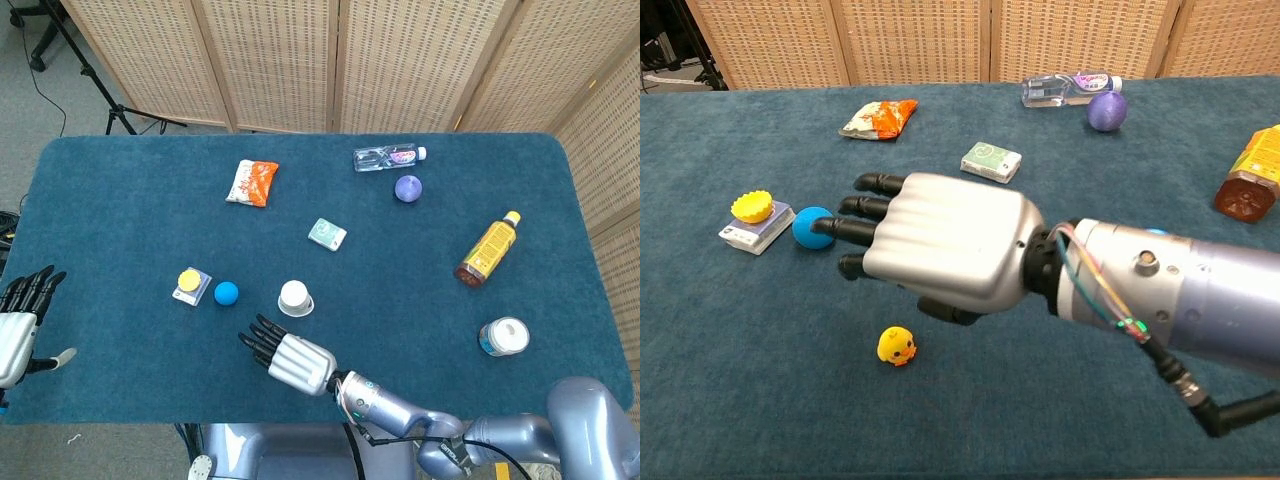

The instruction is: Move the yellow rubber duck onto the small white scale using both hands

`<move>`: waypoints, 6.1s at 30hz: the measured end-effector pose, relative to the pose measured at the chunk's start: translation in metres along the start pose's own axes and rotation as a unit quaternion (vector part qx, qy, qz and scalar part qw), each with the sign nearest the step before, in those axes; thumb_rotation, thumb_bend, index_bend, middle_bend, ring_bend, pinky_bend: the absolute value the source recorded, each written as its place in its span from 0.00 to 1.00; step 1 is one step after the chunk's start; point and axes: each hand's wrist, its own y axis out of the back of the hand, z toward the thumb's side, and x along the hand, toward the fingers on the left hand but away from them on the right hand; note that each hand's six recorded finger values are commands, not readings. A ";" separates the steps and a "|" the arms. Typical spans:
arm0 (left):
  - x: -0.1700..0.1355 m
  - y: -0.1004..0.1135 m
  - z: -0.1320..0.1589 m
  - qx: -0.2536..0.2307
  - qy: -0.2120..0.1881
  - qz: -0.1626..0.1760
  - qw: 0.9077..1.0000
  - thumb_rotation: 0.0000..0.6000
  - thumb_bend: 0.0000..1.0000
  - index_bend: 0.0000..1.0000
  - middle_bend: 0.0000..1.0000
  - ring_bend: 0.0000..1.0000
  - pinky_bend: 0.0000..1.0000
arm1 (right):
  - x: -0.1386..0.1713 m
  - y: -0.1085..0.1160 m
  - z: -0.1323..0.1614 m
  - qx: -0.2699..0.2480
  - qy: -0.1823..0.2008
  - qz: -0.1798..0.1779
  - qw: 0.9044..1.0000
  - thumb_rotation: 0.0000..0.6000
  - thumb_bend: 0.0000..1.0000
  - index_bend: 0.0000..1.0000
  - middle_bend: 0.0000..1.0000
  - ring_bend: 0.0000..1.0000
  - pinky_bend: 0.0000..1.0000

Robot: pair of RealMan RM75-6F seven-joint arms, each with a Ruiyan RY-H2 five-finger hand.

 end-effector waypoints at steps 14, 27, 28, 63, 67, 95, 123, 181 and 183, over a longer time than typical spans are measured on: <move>0.002 -0.005 0.008 0.003 -0.015 -0.011 1.000 1.00 0.00 0.00 0.00 0.00 0.00 | 0.089 0.055 -0.167 0.027 -0.171 -0.058 0.983 1.00 0.49 0.21 0.00 0.00 0.00; 0.007 -0.032 0.063 0.030 -0.153 -0.076 0.985 1.00 0.00 0.00 0.00 0.00 0.00 | 0.283 -0.010 -0.272 -0.108 -0.452 -0.004 0.886 1.00 0.00 0.04 0.00 0.00 0.00; 0.007 -0.035 0.071 0.034 -0.168 -0.085 0.981 1.00 0.00 0.00 0.00 0.00 0.00 | 0.294 -0.013 -0.269 -0.121 -0.460 -0.006 0.880 1.00 0.00 0.04 0.00 0.00 0.00; 0.035 -0.149 0.253 0.089 -0.327 -0.233 0.911 1.00 0.21 0.24 0.00 0.00 0.00 | 0.384 -0.034 -0.168 -0.281 -0.538 -0.049 0.793 1.00 0.00 0.04 0.00 0.00 0.00; 0.042 -0.156 0.259 0.089 -0.320 -0.228 0.915 1.00 0.24 0.28 0.00 0.00 0.00 | 0.384 -0.035 -0.167 -0.282 -0.537 -0.048 0.794 1.00 0.00 0.04 0.00 0.00 0.00; 0.049 -0.180 0.276 0.086 -0.307 -0.215 0.923 1.00 0.30 0.38 0.00 0.00 0.00 | 0.383 -0.037 -0.168 -0.287 -0.533 -0.048 0.795 1.00 0.00 0.04 0.00 0.00 0.00; 0.059 -0.132 0.248 0.069 -0.289 -0.158 0.942 1.00 0.37 0.53 0.00 0.00 0.00 | 0.383 -0.037 -0.167 -0.289 -0.531 -0.045 0.795 1.00 0.00 0.04 0.00 0.00 0.00; 0.176 -0.096 0.113 0.049 -0.096 -0.151 0.983 1.00 0.36 0.55 0.00 0.00 0.00 | 0.380 -0.042 -0.167 -0.291 -0.535 -0.037 0.792 1.00 0.00 0.04 0.00 0.00 0.00; 0.176 -0.096 0.112 0.053 -0.093 -0.152 0.983 1.00 0.36 0.55 0.00 0.00 0.00 | 0.380 -0.042 -0.167 -0.291 -0.535 -0.037 0.792 1.00 0.00 0.04 0.00 0.00 0.00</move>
